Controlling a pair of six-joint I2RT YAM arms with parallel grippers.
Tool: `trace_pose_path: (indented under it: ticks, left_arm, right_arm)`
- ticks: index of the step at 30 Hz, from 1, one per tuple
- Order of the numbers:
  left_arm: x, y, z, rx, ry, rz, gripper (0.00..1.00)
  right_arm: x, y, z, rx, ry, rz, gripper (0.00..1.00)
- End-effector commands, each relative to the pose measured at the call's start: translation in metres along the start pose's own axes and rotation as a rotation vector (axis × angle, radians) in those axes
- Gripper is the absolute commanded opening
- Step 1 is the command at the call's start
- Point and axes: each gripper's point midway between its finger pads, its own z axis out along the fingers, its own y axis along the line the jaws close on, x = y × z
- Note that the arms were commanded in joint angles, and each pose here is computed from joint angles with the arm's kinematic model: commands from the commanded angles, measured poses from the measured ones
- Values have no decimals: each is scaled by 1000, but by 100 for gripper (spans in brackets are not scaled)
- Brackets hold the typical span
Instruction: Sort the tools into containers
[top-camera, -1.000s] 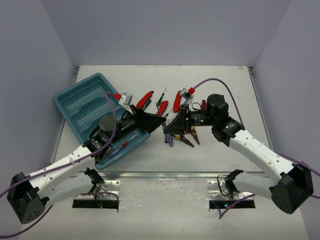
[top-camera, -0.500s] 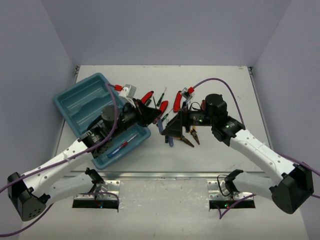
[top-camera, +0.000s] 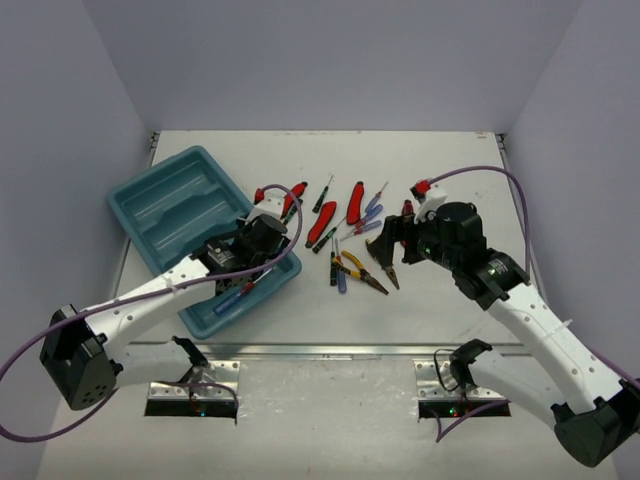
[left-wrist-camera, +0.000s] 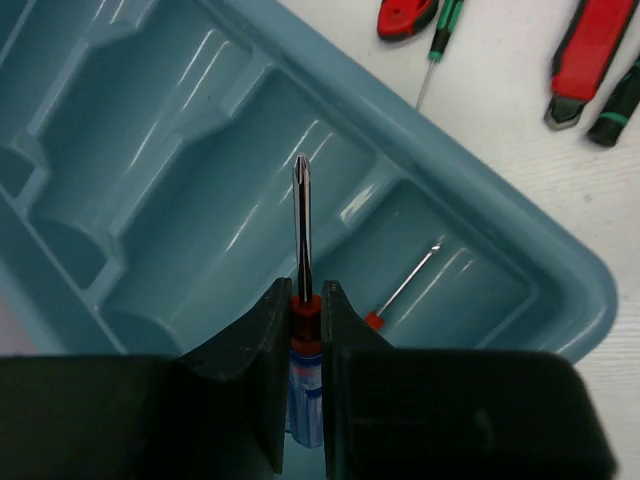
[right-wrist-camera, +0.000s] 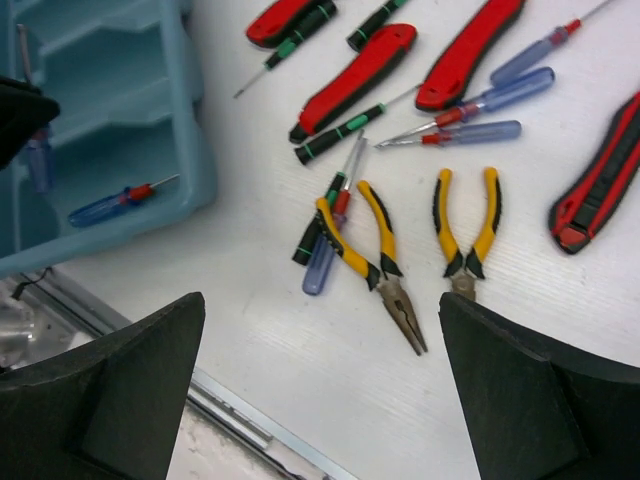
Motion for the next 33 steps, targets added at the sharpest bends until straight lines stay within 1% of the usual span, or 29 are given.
trace_pose_path:
  ticks: [1, 4, 5, 6, 7, 8, 9, 10, 11, 14, 16, 17, 18, 20, 22, 23, 24, 25, 26, 28, 30, 32, 33]
  left_arm:
    - [3, 9, 10, -66, 46, 146, 0]
    - [13, -1, 17, -32, 93, 204, 0]
    - [15, -4, 19, -22, 107, 216, 2]
    - [18, -8, 21, -8, 117, 224, 15]
    - [20, -12, 22, 14, 129, 239, 22]
    - [24, -18, 22, 56, 148, 271, 16]
    - [27, -21, 22, 76, 163, 288, 15]
    - [29, -22, 21, 86, 174, 292, 17]
    - [31, -24, 19, 100, 182, 287, 22]
    - [30, -26, 11, 136, 197, 269, 48]
    - [19, -23, 4, 133, 158, 229, 69]
    - [13, -20, 1, 119, 141, 191, 86]
    - [6, -15, -4, 102, 118, 145, 99]
    - [-13, -5, -15, 84, 53, 57, 100]
    - [-27, 3, -24, 62, -2, -27, 100]
    - [-33, 10, -28, 35, -28, -80, 100]
    - [-38, 20, -32, -9, -55, -139, 100]
    - [-43, 27, -38, -23, -87, -227, 100]
    - [-47, 35, -44, -40, -122, -280, 100]
    - [-46, 46, -50, -72, -156, -345, 100]
    - [-46, 55, -59, -65, -198, -404, 100]
    - [-48, 62, -70, -37, -247, -458, 100]
    - [-44, 62, -71, -19, -265, -464, 100]
  right_arm:
    - [0, -22, 1, 72, 7, -19, 99]
    - [5, -24, 2, 68, 20, -20, 99]
    - [6, -24, 3, 64, 26, -21, 99]
    - [6, -23, 4, 58, 29, -22, 99]
    - [6, -22, 5, 53, 34, -23, 99]
    - [6, -21, 6, 46, 41, -23, 99]
    - [7, -20, 7, 43, 47, -23, 99]
    - [7, -20, 8, 45, 52, -22, 99]
    - [8, -21, 10, 48, 56, -21, 99]
    - [13, -27, 20, 78, 94, 15, 99]
    - [14, -39, 28, 159, 102, 79, 99]
    - [17, -47, 34, 209, 113, 113, 99]
    - [21, -56, 41, 263, 124, 144, 99]
    - [22, -72, 52, 378, 127, 232, 99]
    - [15, -80, 62, 454, 112, 324, 99]
    - [17, -88, 65, 510, 118, 349, 99]
    - [18, -89, 71, 533, 133, 371, 99]
    - [22, -91, 82, 554, 166, 402, 99]
    - [33, -90, 91, 554, 219, 404, 99]
    - [40, -74, 106, 468, 273, 361, 88]
    - [47, -51, 117, 386, 298, 285, 77]
    - [56, -27, 120, 333, 322, 205, 63]
    - [61, -15, 120, 306, 329, 169, 53]
